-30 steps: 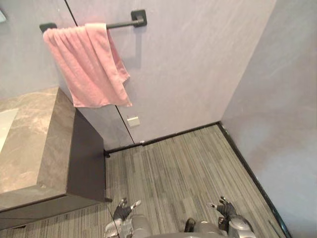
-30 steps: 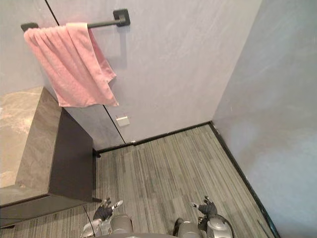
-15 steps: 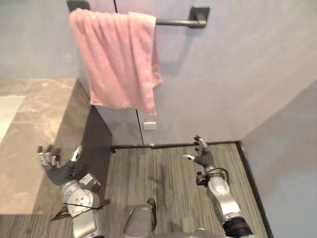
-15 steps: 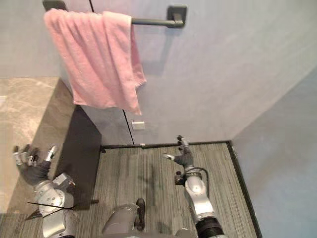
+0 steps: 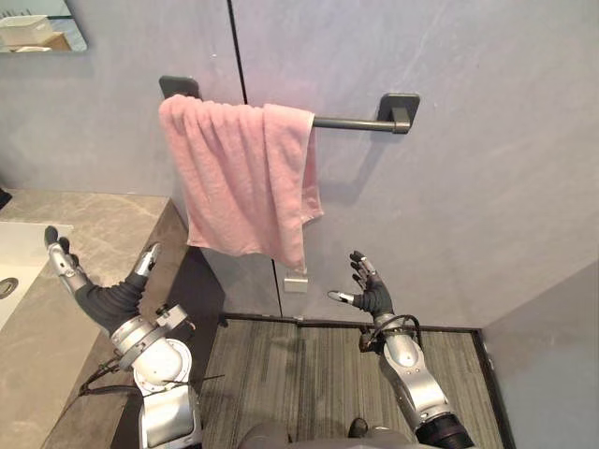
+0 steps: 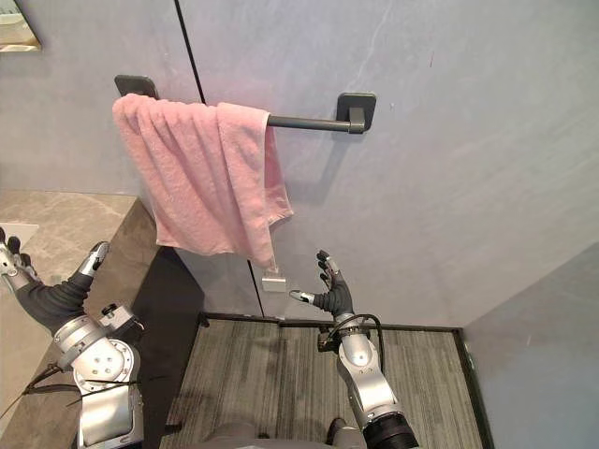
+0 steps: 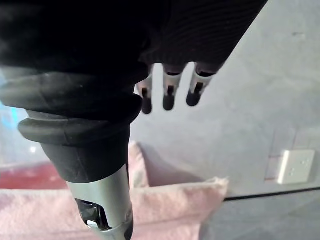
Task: Organize washtable
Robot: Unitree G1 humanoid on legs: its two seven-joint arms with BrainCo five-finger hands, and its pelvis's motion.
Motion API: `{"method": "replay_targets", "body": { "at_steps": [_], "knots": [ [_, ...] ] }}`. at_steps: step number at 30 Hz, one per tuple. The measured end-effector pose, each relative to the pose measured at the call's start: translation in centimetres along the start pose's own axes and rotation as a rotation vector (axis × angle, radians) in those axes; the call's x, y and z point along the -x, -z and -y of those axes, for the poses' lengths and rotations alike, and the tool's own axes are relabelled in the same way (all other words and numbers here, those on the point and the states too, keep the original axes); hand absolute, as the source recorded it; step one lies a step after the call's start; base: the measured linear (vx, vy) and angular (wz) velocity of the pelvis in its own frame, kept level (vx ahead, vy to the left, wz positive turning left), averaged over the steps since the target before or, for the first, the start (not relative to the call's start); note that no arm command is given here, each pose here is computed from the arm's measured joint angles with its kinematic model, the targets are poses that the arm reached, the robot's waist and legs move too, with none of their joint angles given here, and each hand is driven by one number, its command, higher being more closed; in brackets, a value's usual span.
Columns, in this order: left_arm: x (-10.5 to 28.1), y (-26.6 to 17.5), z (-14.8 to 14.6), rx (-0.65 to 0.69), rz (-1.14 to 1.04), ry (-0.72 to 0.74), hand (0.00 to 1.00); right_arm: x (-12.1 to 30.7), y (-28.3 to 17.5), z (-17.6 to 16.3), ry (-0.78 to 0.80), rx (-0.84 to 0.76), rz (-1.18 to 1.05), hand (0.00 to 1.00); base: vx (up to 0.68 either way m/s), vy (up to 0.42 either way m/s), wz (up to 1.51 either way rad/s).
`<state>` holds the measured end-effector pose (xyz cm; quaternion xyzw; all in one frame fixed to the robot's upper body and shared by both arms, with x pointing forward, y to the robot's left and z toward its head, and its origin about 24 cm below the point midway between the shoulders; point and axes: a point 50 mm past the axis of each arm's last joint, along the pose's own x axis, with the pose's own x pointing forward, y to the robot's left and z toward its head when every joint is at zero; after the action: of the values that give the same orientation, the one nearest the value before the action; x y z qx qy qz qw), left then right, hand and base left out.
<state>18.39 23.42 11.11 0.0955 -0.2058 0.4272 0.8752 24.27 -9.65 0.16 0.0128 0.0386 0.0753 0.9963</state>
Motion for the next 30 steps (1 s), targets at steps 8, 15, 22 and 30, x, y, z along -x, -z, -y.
{"method": "replay_targets", "body": {
  "at_steps": [8,15,22,30],
  "knots": [
    [-1.3,-0.3,0.4,0.01,0.009,-0.016,0.0,-0.4,-1.4,-1.9,-0.081,-0.016,0.053,0.0,0.05,0.055,-0.24],
    [-2.2,0.0,-0.8,-0.063,-0.001,-0.004,0.0,-0.3,-2.9,-5.9,-0.27,-0.057,0.105,0.0,0.06,0.128,0.0],
    [-2.3,0.3,0.3,-0.011,-0.054,0.166,0.0,-1.5,-4.0,-5.8,-0.261,0.017,0.122,0.0,0.02,0.004,-0.04],
    [-3.3,1.4,4.3,0.101,-0.13,0.415,0.0,-3.5,-6.7,-6.1,-0.251,0.056,0.198,0.0,-0.05,-0.036,0.04]
  ]
}}
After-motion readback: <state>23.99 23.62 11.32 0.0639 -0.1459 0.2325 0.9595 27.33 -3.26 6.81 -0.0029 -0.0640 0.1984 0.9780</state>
